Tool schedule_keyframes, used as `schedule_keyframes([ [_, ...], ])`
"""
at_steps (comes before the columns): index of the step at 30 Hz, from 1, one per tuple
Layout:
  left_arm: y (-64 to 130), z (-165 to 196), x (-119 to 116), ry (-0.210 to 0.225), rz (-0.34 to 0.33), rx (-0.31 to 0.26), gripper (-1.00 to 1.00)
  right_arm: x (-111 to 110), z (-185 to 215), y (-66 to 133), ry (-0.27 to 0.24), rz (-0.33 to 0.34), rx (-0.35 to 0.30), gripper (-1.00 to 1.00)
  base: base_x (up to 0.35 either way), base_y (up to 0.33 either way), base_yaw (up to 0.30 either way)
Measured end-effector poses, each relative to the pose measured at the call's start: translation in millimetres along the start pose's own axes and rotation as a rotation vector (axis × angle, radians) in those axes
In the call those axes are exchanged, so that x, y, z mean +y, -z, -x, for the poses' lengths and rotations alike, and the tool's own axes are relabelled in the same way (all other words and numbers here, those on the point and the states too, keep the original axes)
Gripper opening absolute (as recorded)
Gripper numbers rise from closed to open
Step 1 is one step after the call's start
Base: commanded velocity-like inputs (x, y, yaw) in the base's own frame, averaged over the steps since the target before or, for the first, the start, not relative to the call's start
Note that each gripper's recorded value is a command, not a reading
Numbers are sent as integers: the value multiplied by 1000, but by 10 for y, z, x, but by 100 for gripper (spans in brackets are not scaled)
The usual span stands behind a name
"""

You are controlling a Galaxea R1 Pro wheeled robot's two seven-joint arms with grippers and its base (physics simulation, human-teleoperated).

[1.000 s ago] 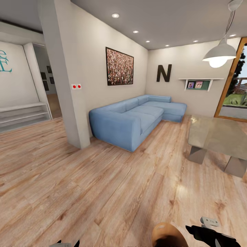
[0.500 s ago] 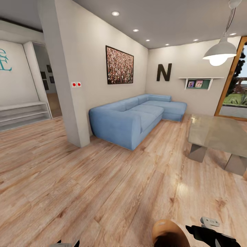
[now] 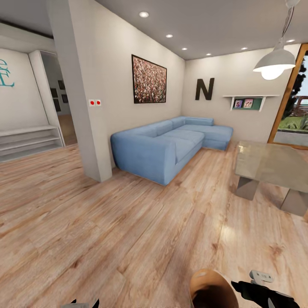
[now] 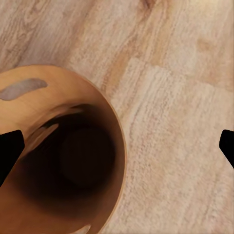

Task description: Put the three can of soda from the living room inside the tash can in the kitchen.

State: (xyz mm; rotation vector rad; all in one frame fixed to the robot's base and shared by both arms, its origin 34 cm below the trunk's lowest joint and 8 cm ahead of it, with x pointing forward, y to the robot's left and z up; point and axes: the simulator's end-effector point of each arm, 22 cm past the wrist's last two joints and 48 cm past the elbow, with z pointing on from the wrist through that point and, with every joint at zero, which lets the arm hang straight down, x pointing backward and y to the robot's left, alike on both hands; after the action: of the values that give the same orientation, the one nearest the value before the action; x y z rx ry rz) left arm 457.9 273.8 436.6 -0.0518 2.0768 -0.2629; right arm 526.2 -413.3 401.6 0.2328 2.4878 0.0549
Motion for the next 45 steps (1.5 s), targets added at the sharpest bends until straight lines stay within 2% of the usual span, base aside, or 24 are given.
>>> schedule_keyframes([
  [45,-248,-968,182,2,1,12,100,-83,-813,-649,13,2,17,100,0,0,0],
])
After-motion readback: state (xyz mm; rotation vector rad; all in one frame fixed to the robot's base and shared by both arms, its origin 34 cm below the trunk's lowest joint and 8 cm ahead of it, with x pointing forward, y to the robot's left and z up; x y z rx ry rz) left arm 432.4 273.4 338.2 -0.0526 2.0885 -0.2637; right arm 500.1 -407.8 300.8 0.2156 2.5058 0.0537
